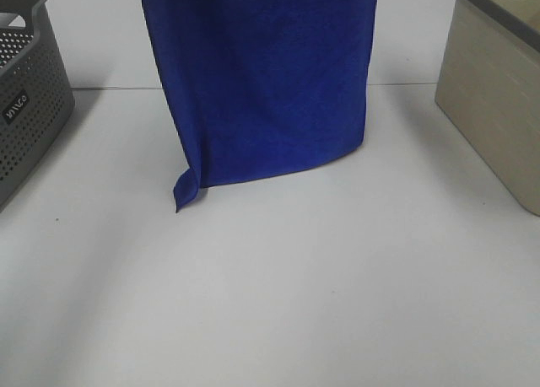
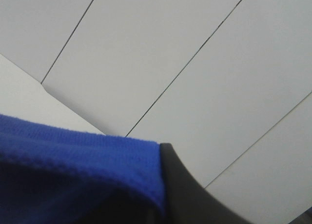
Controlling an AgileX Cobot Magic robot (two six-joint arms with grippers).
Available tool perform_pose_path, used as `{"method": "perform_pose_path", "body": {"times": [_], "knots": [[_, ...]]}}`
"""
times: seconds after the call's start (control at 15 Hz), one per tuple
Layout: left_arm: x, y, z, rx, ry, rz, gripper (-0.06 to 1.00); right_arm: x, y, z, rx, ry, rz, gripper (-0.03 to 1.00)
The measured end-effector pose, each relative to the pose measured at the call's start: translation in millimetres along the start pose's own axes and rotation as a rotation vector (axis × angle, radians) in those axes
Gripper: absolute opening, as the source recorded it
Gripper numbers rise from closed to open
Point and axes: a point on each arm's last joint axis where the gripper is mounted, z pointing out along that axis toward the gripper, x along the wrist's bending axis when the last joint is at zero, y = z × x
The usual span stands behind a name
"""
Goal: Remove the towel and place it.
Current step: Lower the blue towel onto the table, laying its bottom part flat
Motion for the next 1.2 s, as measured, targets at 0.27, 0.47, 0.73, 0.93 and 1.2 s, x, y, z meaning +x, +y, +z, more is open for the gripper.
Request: {"method": "perform_pose_path", "body": {"times": [0.27, 0.47, 0.73, 0.93, 1.2], "knots": [[7, -33, 64, -0.09, 0.087, 0.11, 0.0, -6, -5, 54, -0.087, -0.07, 0.093, 0.02], [13, -32, 82, -0.154, 0.166, 0.135, 0.0, -18, -2, 58, -0.125, -0.1, 0.121, 0.02], [6, -41, 90, -0.154, 0.159, 0.094, 0.0, -20, -11, 63, -0.084, -0.1, 0.169, 0.02], [-3, -46, 92, -0.138, 0.129, 0.004, 0.0, -20, -22, 64, 0.023, -0.1, 0.227, 0.02], [-37, -38, 100, 0.005, 0.105, -0.221, 0.0, -8, -37, 57, 0.257, 0.051, 0.253, 0.02]]}}
